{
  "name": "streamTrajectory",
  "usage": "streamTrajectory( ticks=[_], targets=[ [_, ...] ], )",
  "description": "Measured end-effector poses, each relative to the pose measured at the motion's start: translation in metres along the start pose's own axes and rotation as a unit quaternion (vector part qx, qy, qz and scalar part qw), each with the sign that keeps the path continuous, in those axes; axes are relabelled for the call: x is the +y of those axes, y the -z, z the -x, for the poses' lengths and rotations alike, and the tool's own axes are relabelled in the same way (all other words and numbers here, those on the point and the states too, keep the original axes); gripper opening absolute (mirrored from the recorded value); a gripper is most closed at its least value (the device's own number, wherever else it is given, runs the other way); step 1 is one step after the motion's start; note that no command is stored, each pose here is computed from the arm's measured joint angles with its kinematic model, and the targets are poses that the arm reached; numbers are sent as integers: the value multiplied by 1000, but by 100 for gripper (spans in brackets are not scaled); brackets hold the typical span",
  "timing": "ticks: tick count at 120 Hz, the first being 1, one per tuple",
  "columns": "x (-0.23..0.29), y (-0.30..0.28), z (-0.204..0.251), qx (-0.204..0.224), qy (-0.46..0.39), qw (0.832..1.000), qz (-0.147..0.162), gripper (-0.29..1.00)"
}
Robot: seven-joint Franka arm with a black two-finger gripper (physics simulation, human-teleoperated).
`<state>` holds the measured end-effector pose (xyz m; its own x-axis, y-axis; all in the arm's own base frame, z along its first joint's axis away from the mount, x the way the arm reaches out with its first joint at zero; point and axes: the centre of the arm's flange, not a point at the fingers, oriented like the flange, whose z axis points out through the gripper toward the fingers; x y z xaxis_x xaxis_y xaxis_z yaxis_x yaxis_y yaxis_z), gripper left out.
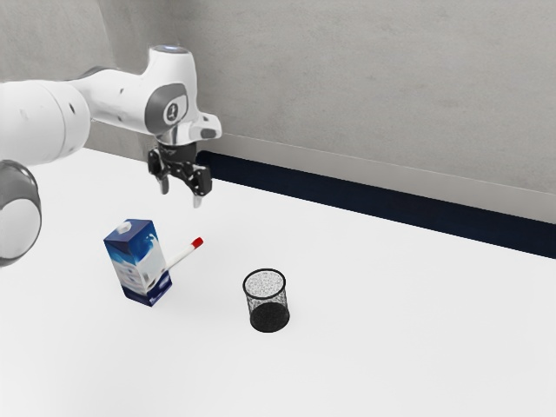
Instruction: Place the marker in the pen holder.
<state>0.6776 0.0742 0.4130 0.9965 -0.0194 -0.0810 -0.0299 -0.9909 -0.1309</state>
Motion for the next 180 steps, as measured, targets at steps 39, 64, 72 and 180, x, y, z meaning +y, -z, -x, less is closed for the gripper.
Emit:
streamTrajectory(
  ticks=[39,64,72,180],
  targets=[
    [8,-113,-8,-42,-15,999,26,69],
    [-1,-144,18,-31,-23,998,41,67],
    [-2,-140,13,-12,-33,999,40,65],
    [-30,-165,-22,46,-140,987,63,22]
  ],
)
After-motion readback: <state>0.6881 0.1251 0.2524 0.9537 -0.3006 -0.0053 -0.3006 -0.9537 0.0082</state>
